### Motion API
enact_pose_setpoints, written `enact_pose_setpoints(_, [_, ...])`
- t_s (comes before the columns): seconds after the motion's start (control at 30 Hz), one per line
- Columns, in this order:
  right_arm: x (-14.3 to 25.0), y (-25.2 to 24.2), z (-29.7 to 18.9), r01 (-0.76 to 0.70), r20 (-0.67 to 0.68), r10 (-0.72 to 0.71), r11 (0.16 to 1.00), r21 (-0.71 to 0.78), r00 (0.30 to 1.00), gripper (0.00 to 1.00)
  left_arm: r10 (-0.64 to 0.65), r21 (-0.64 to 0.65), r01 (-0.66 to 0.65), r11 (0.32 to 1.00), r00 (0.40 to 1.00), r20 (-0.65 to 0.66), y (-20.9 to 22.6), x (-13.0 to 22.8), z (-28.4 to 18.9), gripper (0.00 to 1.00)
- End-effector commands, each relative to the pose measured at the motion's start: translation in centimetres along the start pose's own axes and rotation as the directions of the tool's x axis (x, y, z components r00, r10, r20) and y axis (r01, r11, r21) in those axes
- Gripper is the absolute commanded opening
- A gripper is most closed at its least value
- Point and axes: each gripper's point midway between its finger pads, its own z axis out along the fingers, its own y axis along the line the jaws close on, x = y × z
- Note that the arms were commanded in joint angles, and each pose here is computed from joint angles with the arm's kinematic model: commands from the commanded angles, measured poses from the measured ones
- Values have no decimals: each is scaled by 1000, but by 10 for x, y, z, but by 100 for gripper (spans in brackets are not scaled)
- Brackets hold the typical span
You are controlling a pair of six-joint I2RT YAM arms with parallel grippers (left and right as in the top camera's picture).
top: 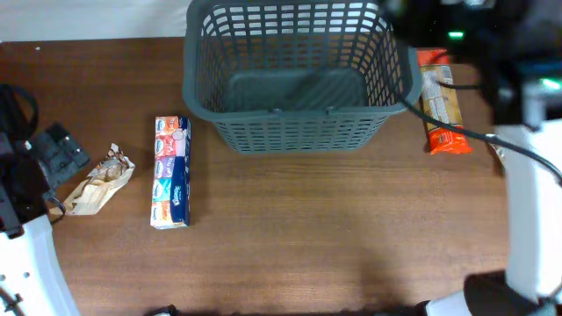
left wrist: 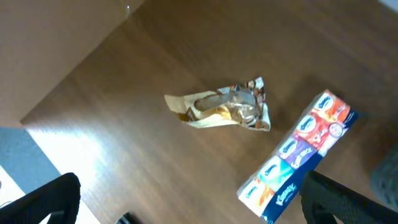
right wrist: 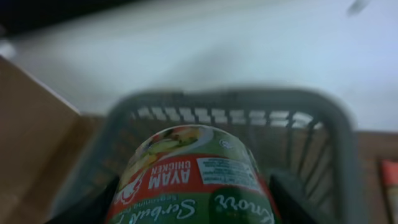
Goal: Pack container
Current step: 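Lift the jar with the right gripper and carry it over the basket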
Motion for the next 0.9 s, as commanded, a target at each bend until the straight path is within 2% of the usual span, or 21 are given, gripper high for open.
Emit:
enact_pose_setpoints(0.0, [28, -7, 51, 53, -85, -45, 994, 95, 995, 4, -9, -8, 8, 1000, 1000, -22, 2, 4, 1, 99])
enact_pose_setpoints(0.27, [96, -30, 113, 88, -289, -26, 975, 206, 957, 4, -3, -13, 3, 1000, 999, -38, 4, 8, 1, 99])
enact_pose_setpoints(0.7, [162, -66, 157, 122, -465, 19, 955, 271, 885, 4, -3, -13, 3, 1000, 999, -39, 4, 8, 1, 99])
enact_pose_setpoints(0.87, [197, -84, 170, 144, -549, 51, 941, 306, 834, 4, -1, -14, 1, 1000, 999, -43, 4, 9, 1, 99])
